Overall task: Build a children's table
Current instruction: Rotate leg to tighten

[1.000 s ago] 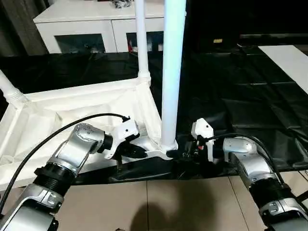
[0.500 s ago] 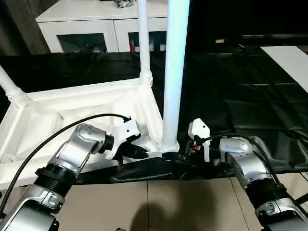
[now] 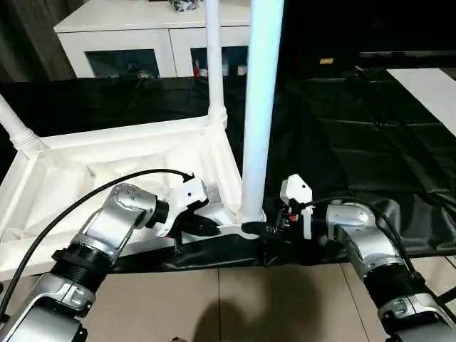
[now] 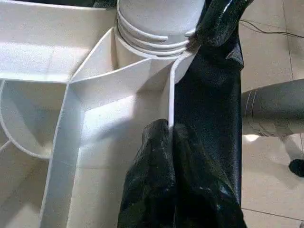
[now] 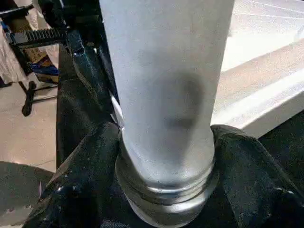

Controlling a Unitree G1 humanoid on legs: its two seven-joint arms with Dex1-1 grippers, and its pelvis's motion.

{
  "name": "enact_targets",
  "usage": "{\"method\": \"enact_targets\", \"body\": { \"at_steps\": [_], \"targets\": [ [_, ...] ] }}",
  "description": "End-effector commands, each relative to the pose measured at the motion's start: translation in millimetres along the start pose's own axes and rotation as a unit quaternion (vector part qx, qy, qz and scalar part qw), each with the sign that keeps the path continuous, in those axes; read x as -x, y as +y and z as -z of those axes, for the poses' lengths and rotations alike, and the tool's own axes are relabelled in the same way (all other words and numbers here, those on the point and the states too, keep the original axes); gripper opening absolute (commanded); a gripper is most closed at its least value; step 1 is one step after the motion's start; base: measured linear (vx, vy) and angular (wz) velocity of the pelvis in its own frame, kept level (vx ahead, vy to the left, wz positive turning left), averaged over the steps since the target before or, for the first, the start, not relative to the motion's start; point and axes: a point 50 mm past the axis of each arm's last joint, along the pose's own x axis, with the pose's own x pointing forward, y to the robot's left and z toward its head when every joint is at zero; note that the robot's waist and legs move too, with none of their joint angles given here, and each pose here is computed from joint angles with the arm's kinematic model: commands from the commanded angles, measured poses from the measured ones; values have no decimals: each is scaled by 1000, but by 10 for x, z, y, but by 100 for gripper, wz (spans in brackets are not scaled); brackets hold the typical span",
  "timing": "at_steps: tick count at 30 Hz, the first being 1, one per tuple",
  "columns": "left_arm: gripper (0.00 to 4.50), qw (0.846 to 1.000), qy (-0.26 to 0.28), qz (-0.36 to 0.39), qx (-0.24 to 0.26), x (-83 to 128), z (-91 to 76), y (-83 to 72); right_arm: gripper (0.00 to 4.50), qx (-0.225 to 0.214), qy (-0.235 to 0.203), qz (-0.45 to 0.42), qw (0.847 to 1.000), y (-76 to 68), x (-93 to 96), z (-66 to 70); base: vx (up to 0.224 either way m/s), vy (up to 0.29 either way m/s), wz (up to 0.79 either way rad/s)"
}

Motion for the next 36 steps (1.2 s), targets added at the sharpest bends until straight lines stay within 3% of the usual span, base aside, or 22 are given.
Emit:
{"method": "enact_targets", "body": {
  "at_steps": [1, 5, 8, 12, 13, 14, 17, 22, 24, 27, 30, 34, 36],
  "targets": [
    [0, 1000, 11, 1, 9, -92, 57, -39, 279, 6, -32, -29, 999, 90, -198, -95, 0, 0, 0],
    [0, 999, -1, -39, 8, -166, 20, 26, 271, -16, -46, 64, 997, 21, -279, -65, 0, 0, 0],
    [0, 994, -12, -109, 14, -286, -57, 146, 268, -50, -42, 146, 987, -14, -375, -5, 0, 0, 0],
    [0, 974, -38, -217, 51, -441, -260, 336, 267, -75, -2, 280, 957, -111, -495, 69, 0, 0, 0],
    [0, 974, -38, -217, 51, -441, -260, 336, 267, -75, -2, 280, 957, -111, -495, 69, 0, 0, 0],
    [0, 963, -45, -259, 61, -480, -341, 402, 267, -86, 13, 332, 939, -164, -522, 89, 0, 0, 0],
    [0, 951, -56, -300, 58, -534, -456, 462, 267, -100, 24, 393, 914, -229, -559, 75, 0, 0, 0],
    [0, 962, -63, -264, 5, -618, -530, 413, 267, -88, -10, 374, 923, -218, -622, -40, 0, 0, 0],
    [0, 964, -62, -258, 1, -618, -505, 404, 322, -93, -26, 374, 922, -219, -584, -52, 0, 0, 0],
    [0, 965, -61, -256, -5, -622, -480, 408, 339, -81, -31, 383, 920, -227, -538, -71, 0, 0, 0],
    [0, 965, -66, -252, -16, -631, -457, 421, 345, -44, -42, 393, 918, -232, -409, -122, 0, 0, 0],
    [0, 966, -70, -248, -37, -627, -472, 425, 345, -33, -61, 377, 924, -187, -299, -157, 0, 0, 0],
    [0, 956, -113, -264, -55, -554, -572, 463, 345, -31, -81, 361, 929, -93, -108, -130, 0, 0, 0]
  ]
}}
